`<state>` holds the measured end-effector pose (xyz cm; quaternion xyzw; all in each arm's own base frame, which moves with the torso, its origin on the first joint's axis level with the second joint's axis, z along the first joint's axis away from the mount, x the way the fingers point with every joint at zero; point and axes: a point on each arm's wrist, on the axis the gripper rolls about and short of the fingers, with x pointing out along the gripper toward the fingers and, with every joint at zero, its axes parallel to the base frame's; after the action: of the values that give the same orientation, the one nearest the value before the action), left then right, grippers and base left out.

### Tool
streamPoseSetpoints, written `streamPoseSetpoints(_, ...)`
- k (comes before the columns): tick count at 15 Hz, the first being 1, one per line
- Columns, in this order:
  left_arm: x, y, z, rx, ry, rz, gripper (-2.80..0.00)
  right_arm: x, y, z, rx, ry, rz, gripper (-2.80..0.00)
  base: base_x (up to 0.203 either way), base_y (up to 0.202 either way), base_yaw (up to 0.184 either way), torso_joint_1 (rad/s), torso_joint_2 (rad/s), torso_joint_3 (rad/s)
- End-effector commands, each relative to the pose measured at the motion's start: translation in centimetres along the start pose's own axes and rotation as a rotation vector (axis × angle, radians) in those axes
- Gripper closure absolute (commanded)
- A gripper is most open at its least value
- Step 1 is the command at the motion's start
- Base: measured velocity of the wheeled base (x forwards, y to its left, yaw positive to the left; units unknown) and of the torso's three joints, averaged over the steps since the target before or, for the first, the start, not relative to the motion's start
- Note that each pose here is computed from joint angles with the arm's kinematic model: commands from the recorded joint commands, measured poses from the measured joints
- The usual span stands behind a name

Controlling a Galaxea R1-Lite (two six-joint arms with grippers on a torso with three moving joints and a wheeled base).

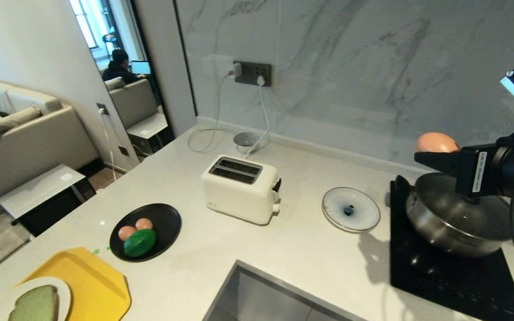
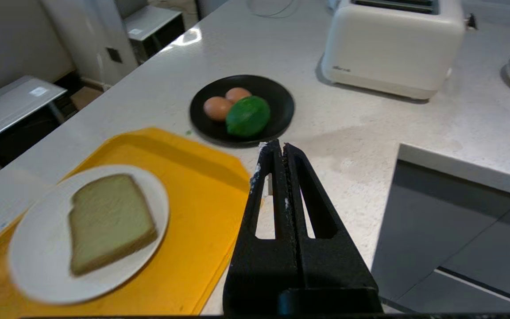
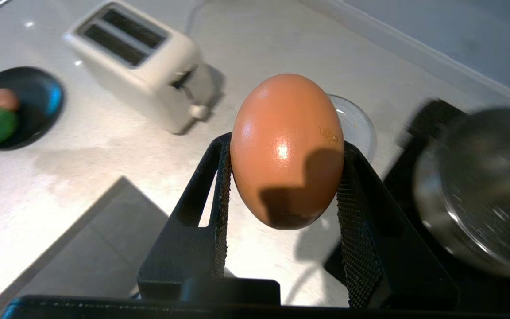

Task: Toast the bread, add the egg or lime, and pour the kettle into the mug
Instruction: Put the egg in the bowl

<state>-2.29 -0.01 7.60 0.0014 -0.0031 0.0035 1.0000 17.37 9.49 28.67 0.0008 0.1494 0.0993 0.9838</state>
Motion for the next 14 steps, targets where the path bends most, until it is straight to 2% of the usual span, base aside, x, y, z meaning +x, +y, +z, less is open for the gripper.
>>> streamPoseSetpoints(1, -0.01, 0.0, 0.01, 0.0, -0.001, 0.001, 0.0, -0.06, 0.33, -0.11, -0.006, 0.003, 0.012, 0.0, 0.0, -0.01, 0.18, 0.0, 0.0, 0.0)
streamPoseSetpoints(14, -0.01, 0.0, 0.01, 0.0, -0.001, 0.002, 0.0, -0.82, 0.13, 0.06, -0.067, -0.017, 0.016, 0.0, 0.0, -0.008, 0.174, 0.001, 0.0, 0.004)
